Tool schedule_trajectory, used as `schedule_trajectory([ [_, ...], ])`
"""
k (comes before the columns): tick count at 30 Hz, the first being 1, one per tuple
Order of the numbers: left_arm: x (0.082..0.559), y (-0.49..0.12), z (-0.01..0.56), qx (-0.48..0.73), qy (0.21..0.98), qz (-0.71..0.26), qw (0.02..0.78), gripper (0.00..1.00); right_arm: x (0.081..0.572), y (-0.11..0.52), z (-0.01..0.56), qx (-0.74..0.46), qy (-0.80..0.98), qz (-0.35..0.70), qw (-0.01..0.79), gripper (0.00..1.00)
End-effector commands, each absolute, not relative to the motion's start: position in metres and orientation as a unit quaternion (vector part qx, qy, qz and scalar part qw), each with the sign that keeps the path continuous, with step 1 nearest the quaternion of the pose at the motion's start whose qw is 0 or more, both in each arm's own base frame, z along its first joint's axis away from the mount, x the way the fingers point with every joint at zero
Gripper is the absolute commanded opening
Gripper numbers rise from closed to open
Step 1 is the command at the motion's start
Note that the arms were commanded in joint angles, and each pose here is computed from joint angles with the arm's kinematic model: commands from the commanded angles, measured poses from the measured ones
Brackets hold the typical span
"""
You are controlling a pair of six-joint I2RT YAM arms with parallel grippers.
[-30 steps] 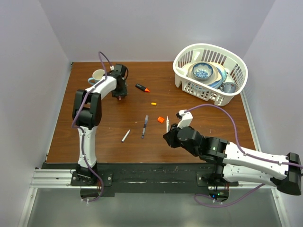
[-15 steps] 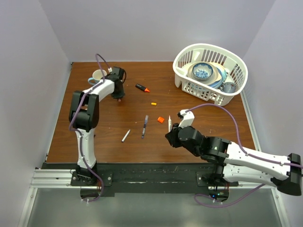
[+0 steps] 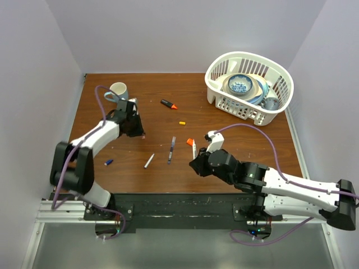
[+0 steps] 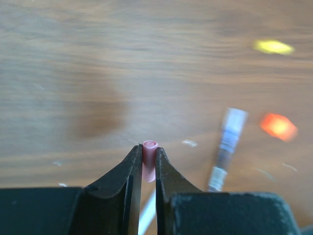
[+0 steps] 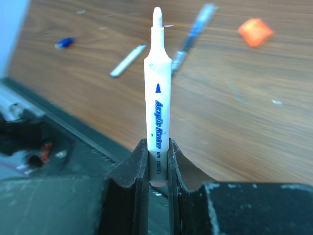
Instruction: Insert the pens into the pen caps
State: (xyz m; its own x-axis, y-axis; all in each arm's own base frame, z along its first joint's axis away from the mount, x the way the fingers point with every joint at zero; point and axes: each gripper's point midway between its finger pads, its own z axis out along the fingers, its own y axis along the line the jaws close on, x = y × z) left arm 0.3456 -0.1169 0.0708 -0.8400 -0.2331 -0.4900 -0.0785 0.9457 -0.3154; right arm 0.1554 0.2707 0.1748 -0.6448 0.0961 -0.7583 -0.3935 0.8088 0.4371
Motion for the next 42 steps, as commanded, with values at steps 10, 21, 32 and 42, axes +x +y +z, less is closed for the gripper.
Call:
schedule_trajectory([
  [10,0.274,-0.202,0.279,0.01,0.734,-0.516,0.44,0.0,0.13,0.372,0.217,-0.154,0.77,0.493,0.375,0.0],
  [21,0.235,-0.21,0.319,0.051,0.657,-0.591,0.466,0.0,0.136,0.399,0.216,-0.164,0.776,0.482,0.372,0.0],
  [32,0.224,-0.209,0.306,0.048,0.651,-0.597,0.466,0.0,0.146,0.407,0.227,-0.142,0.768,0.487,0.389,0.0],
  [42,0.226,-0.209,0.317,0.045,0.642,-0.602,0.472,0.0,0.147,0.41,0.251,-0.134,0.762,0.496,0.395,0.0],
])
